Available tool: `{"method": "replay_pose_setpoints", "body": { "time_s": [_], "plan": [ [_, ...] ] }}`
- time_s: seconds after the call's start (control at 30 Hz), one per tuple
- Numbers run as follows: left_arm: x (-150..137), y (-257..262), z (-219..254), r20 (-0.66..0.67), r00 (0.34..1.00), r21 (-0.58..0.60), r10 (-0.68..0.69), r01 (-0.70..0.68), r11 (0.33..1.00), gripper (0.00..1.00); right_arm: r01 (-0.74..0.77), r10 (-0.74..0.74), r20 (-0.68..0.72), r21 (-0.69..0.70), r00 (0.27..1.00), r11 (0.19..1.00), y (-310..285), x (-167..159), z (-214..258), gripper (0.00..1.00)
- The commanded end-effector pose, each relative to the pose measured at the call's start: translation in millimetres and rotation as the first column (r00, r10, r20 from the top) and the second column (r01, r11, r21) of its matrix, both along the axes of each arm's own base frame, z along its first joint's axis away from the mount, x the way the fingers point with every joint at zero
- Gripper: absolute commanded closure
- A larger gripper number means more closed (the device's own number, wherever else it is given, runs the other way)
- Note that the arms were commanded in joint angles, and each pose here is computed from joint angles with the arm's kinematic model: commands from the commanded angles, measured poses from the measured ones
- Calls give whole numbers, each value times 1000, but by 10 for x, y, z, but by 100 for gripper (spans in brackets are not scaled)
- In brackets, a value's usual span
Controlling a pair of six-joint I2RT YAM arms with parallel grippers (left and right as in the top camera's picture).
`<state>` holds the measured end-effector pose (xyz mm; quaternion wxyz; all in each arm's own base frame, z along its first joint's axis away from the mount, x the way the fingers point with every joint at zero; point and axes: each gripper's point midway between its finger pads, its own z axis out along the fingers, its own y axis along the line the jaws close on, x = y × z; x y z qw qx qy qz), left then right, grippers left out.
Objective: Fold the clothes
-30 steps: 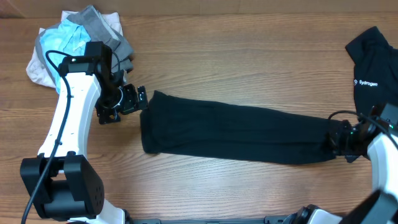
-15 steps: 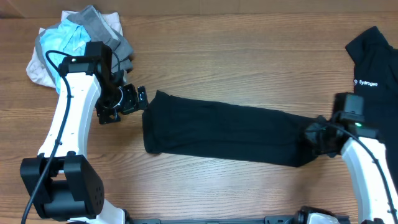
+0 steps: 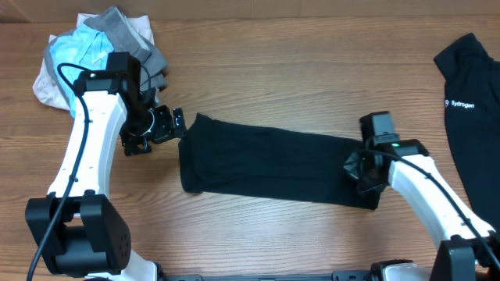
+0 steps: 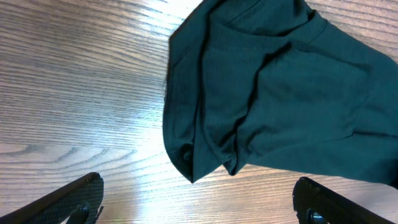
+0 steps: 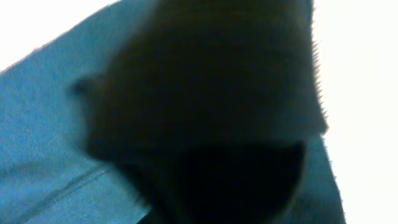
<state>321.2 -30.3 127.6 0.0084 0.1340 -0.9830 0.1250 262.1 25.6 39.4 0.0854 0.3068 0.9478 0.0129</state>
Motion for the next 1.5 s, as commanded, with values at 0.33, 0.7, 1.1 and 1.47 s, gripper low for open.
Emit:
{"method": "replay_pose_setpoints", "body": {
  "time_s": [0.33,0.7,1.1,1.47],
  "plan": [
    [-8,-59,-25,-6,1000,-9,-22,22,1000,0,-57,57,13,61,998,997,217,129,314,80],
    [16,-62,-45,-8,1000,-9,20,-21,1000,0,-199,186,77,239,980,950,720,198,450,71],
    [-103,-72,-323,-46,999,-13,20,-21,1000,0,-7,7,8,-20,1000,1000,-272,165,749,18],
    [-110,-70,-372,-45,999,-12,20,-20,1000,0,-123,124,-31,33,992,992,-101,200,335,32]
  ]
}}
